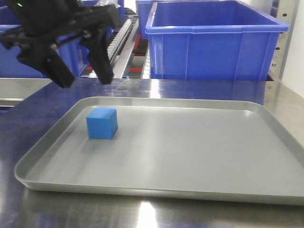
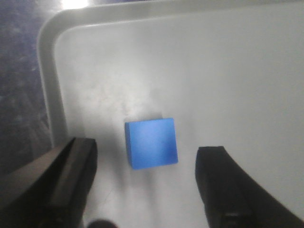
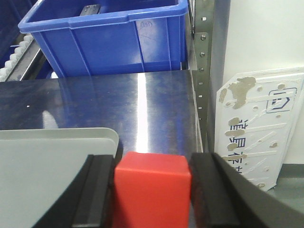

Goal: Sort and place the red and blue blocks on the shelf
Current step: 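Lower the left gripper around the blue cube and close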

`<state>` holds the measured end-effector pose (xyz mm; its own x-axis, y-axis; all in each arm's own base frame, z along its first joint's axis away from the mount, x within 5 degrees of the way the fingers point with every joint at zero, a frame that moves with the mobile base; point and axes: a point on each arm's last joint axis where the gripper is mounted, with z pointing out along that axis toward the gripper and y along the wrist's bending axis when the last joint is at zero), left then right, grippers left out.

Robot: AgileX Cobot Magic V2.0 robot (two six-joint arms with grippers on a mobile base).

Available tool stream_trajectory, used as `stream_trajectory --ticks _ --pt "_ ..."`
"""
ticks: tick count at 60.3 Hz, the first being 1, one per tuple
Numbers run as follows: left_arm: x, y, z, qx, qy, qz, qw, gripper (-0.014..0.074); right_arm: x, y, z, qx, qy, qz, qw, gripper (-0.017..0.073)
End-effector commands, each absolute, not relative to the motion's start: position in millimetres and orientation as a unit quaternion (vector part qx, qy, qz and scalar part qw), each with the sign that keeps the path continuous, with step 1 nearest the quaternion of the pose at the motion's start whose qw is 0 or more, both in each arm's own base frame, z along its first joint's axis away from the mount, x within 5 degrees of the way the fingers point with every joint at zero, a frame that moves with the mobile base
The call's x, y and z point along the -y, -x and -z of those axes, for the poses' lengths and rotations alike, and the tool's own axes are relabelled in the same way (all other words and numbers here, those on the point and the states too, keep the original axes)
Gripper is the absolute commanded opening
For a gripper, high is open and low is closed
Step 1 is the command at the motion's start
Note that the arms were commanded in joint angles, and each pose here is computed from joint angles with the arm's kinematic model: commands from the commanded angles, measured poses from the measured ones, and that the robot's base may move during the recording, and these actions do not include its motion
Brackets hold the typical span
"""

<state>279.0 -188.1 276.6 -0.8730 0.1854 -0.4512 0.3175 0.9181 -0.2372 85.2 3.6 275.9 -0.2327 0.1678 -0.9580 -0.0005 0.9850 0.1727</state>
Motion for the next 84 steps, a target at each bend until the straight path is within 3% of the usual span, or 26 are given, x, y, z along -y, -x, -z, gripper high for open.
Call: stream_trajectory --ticks 1,52,84 --pt "196 -281 -296 -0.940 -0.126 0.183 0.260 0.0501 -3 -86 -294 -0.744 -0.050 -0.065 0.663 0.0051" --pt "211 -296 -253 -0.956 -0.119 0.163 0.212 0.0501 -3 -86 -294 -0.744 -0.050 -0.065 0.663 0.0051" --pt "211 -296 -253 -0.955 -0.118 0.164 0.215 0.0482 -3 -86 -293 -0.745 -0.050 -0.065 0.662 0.0051"
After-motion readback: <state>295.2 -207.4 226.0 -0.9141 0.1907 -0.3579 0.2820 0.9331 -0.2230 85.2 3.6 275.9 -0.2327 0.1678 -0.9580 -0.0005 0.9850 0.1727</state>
